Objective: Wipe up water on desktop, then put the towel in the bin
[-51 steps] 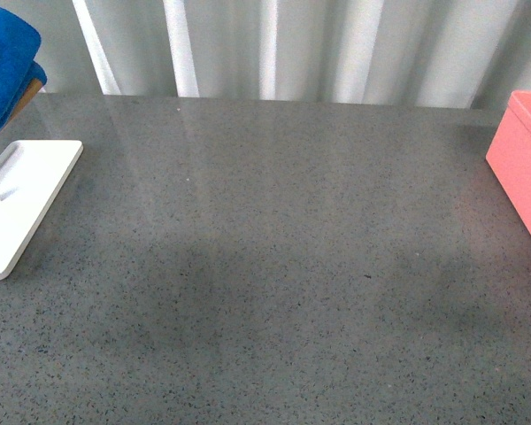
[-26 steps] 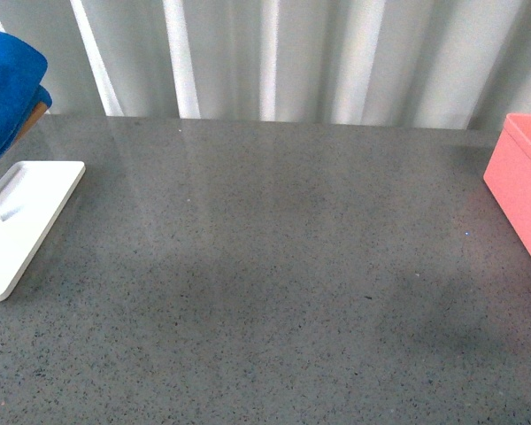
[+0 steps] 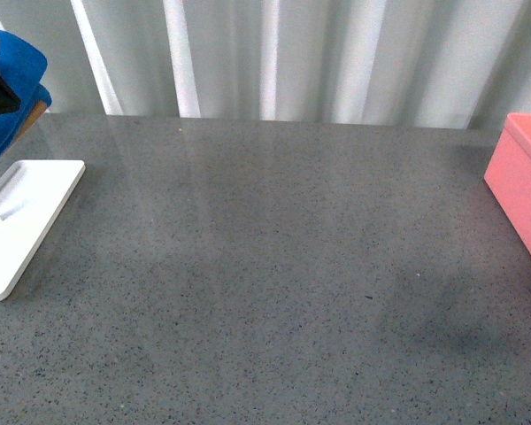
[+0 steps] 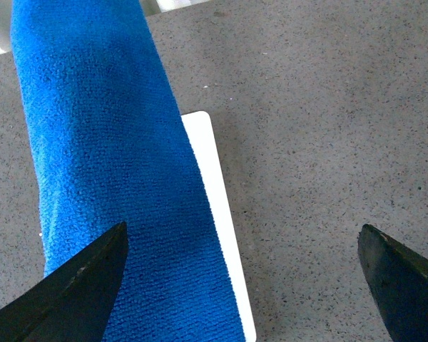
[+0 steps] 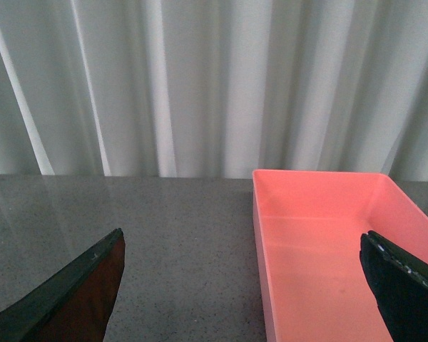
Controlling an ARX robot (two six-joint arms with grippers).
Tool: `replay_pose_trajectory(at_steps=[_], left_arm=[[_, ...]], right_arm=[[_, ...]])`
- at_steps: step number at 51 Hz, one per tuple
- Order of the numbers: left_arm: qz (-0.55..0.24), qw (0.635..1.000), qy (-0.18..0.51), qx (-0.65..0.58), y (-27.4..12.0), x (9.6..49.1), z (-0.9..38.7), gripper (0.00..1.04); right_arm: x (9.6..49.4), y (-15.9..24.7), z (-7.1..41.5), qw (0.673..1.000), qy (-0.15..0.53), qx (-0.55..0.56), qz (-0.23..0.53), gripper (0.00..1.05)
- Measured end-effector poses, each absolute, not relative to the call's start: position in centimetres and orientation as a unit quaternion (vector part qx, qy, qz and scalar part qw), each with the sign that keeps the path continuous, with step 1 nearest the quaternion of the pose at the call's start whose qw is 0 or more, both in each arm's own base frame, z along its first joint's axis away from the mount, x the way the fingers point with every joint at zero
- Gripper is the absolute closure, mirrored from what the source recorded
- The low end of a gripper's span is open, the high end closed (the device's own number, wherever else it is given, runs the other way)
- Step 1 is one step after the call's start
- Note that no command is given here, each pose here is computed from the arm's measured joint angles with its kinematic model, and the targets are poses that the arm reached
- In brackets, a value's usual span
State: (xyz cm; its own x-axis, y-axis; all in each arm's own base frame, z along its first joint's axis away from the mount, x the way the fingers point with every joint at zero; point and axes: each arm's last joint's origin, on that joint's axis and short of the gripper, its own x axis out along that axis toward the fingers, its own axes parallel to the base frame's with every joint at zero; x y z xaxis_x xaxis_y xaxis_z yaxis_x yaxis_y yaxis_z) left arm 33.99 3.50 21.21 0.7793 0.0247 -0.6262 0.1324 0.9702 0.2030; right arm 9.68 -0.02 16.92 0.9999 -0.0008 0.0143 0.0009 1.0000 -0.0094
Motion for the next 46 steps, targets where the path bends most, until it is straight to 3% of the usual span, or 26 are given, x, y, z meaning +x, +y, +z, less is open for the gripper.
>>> replay_pose_trajectory(at_steps=[20,32,46], left_arm=[[0.002,0.928,0.351,0.127,5.0,36.7,18.8,0.07],[0.054,0.936,0.328,0.117,6.8,39.5,19.9,0.07],[0.062,0.935,0.327,0.122,7.0,39.8,19.2,0.07]], right_arm=[[9.7,0.0,16.9,1.0,-0.007,-0.005,-0.001,0.07],[9.7,0.0,16.9,1.0,-0.007,-0.005,-0.001,0.07],[9.7,0.0,16.9,1.0,-0.007,-0.005,-0.001,0.07]])
